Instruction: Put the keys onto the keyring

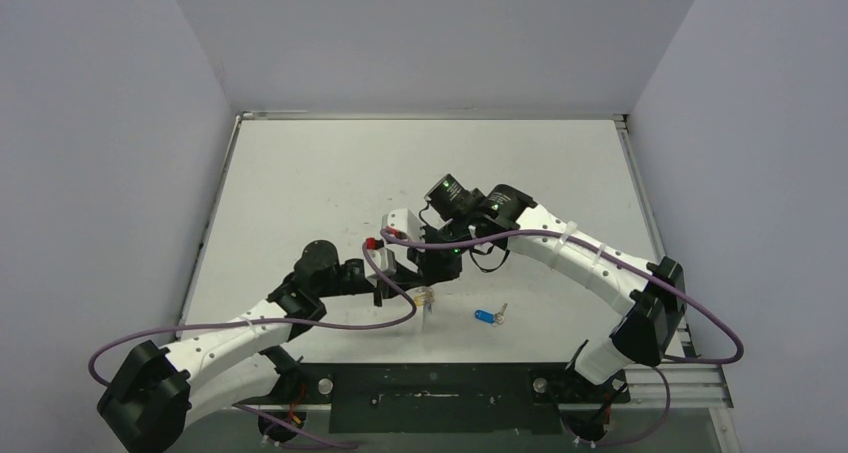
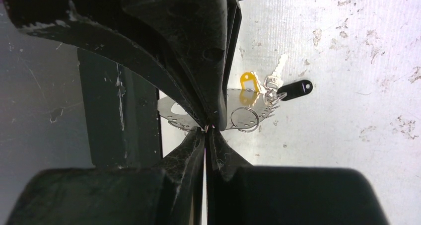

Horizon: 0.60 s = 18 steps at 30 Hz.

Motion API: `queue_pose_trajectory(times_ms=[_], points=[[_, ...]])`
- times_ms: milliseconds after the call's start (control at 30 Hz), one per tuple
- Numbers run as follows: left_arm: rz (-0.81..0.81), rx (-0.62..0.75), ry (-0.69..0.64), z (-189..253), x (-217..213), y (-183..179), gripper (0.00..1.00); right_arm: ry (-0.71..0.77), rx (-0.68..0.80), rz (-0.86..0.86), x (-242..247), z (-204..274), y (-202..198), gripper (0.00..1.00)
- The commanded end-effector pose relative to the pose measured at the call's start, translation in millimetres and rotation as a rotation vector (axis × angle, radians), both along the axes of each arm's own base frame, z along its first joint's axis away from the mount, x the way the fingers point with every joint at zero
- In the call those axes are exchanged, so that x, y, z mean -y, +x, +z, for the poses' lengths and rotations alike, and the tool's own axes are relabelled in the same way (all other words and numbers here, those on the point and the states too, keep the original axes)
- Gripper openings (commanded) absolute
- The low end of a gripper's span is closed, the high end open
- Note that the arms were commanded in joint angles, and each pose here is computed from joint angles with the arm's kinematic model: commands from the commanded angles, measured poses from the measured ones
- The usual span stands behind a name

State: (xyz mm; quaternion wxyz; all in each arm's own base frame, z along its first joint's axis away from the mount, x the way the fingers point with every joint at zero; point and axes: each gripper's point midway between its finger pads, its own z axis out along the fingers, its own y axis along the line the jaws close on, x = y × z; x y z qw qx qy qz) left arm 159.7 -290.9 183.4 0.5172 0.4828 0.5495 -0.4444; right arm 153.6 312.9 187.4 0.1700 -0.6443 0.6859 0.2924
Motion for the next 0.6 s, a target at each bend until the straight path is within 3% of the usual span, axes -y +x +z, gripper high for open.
queue_pose_trajectory(times_ms=[0, 100, 233, 333, 567], points=[[-0.034, 0.103, -0.122, 41.5, 6.7, -3.2, 0.0, 0.024, 0.048, 0.001, -11.3, 7.2, 9.3, 0.0], [-0.009, 0.099, -0.135, 42.5, 4.3, -1.9, 0.0, 0.04, 0.093, -0.051, -13.6, 11.8, 20.9, 0.01], [0.061, 0.094, -0.17, 43.0, -2.6, 3.2, 0.0, 0.138, 0.182, -0.137, -11.6, 25.4, 37.6, 0.38], [0.118, 0.09, -0.232, 48.0, -8.9, 6.9, 0.0, 0.27, 0.197, -0.19, -10.2, 41.0, 45.3, 0.5], [0.185, 0.156, -0.366, 64.9, -21.5, 8.5, 0.0, 0.609, 0.239, -0.232, -5.1, 69.5, 54.3, 0.57]])
